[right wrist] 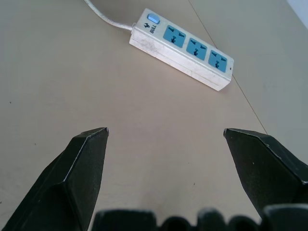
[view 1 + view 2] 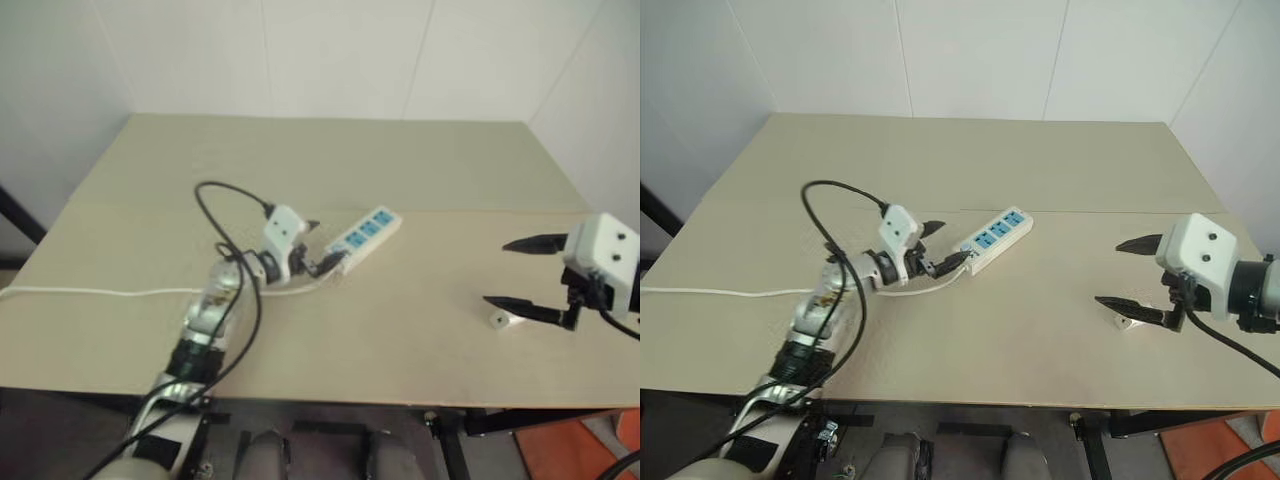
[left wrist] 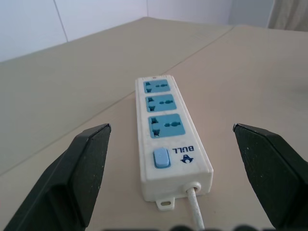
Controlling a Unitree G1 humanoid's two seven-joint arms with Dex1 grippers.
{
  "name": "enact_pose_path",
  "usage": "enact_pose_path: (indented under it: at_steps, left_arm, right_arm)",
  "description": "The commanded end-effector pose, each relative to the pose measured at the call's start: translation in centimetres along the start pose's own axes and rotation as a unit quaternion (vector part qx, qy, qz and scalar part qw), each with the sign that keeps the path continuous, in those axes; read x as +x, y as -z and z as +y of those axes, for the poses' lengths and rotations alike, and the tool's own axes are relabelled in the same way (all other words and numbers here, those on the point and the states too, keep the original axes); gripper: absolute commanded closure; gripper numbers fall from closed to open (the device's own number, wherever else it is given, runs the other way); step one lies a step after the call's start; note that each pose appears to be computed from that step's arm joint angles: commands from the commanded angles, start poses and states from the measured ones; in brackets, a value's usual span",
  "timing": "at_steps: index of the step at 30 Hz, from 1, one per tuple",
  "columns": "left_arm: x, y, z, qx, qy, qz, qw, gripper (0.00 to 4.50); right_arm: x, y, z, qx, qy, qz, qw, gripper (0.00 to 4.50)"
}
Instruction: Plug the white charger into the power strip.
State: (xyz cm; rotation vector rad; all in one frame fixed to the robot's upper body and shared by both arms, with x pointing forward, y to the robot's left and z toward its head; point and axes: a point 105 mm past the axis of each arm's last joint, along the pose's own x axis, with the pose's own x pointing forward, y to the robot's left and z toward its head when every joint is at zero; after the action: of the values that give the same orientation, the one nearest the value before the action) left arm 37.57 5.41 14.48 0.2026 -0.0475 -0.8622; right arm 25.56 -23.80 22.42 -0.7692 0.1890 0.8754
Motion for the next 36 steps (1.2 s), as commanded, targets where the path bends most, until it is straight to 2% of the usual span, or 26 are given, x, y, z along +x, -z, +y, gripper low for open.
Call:
enact_pose_path:
  at_steps: [1, 6, 10, 18, 28, 36]
  left_arm:
    - [1.2, -0.6, 0.5, 0.032, -0.02, -0.017, 0.999, 0.06]
    - [2.8, 0.9, 0.5, 0.047, -0.036, -0.012, 0.998, 0.06]
    - [3.9, 2.0, -0.4, 0.029, -0.025, -0.015, 0.999, 0.06]
    - [4.9, 1.3, -0.9, 0.007, -0.016, -0.039, 0.999, 0.06]
    - [5.5, 4.0, -1.0, -0.028, -0.018, 0.005, 0.999, 0.06]
    - [6.0, 4.9, -1.5, -0.045, 0.002, 0.04, 0.998, 0.06]
  right_arm:
    - [-0.3, -1.1, -0.3, -0.013, 0.01, -0.015, 1.0, 0.0]
    - [-0.1, -1.3, -0.5, -0.015, 0.012, -0.021, 1.0, 0.0]
    - [0.0, -1.6, -0.6, -0.017, 0.014, -0.03, 0.999, 0.0]
    - [-0.1, -1.9, -0.7, -0.02, 0.016, -0.035, 0.999, 0.0]
    - [0.1, -2.2, -0.5, -0.018, 0.014, -0.042, 0.999, 0.0]
    - [0.1, -2.6, -0.6, -0.019, 0.011, -0.046, 0.999, 0.0]
